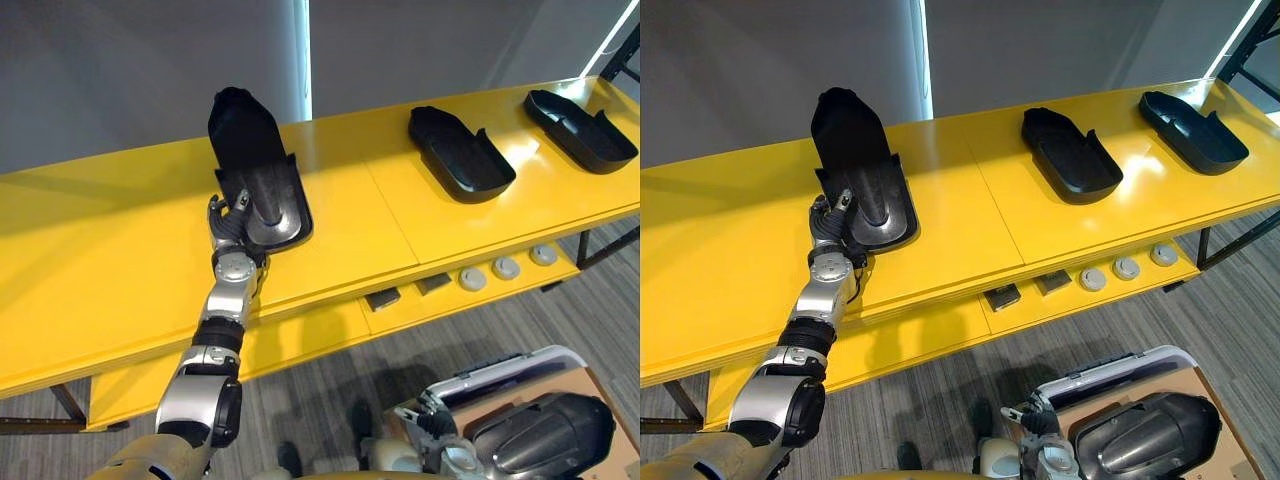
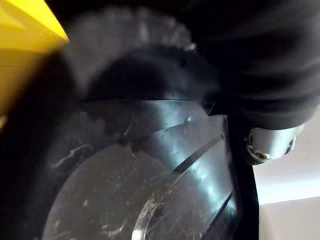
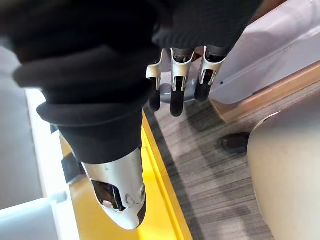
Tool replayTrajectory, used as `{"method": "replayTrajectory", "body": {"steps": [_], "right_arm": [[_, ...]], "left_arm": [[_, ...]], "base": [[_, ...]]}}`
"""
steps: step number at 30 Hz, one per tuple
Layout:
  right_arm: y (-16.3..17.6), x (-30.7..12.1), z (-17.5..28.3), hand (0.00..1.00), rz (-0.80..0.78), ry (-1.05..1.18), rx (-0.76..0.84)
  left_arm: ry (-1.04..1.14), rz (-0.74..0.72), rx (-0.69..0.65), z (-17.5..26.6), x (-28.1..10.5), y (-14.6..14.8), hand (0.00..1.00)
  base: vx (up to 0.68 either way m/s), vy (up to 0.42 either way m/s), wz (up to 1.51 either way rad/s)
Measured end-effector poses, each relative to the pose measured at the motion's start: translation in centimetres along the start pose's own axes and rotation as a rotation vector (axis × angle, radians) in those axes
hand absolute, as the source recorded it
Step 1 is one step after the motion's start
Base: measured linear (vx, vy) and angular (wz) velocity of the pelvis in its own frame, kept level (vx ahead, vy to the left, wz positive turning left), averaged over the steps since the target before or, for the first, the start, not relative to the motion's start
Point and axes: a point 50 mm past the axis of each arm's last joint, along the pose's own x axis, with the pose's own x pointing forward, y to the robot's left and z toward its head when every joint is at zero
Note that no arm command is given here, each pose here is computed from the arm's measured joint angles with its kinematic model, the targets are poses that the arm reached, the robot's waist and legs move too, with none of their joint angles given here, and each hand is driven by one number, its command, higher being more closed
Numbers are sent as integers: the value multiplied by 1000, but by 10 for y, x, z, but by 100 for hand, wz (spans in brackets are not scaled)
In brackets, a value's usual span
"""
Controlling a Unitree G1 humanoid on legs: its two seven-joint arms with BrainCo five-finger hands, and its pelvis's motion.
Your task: Walk over and take plastic housings, then place them on the shelf
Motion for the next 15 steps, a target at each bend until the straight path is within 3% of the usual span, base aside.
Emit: {"method": "replayTrajectory", "body": {"steps": [15], "right_arm": [[-1, 0, -2, 0, 1, 10, -2]], "left_arm": [[-51, 32, 24, -2, -14, 7, 0]], "base": [[-5, 1, 4]]}}
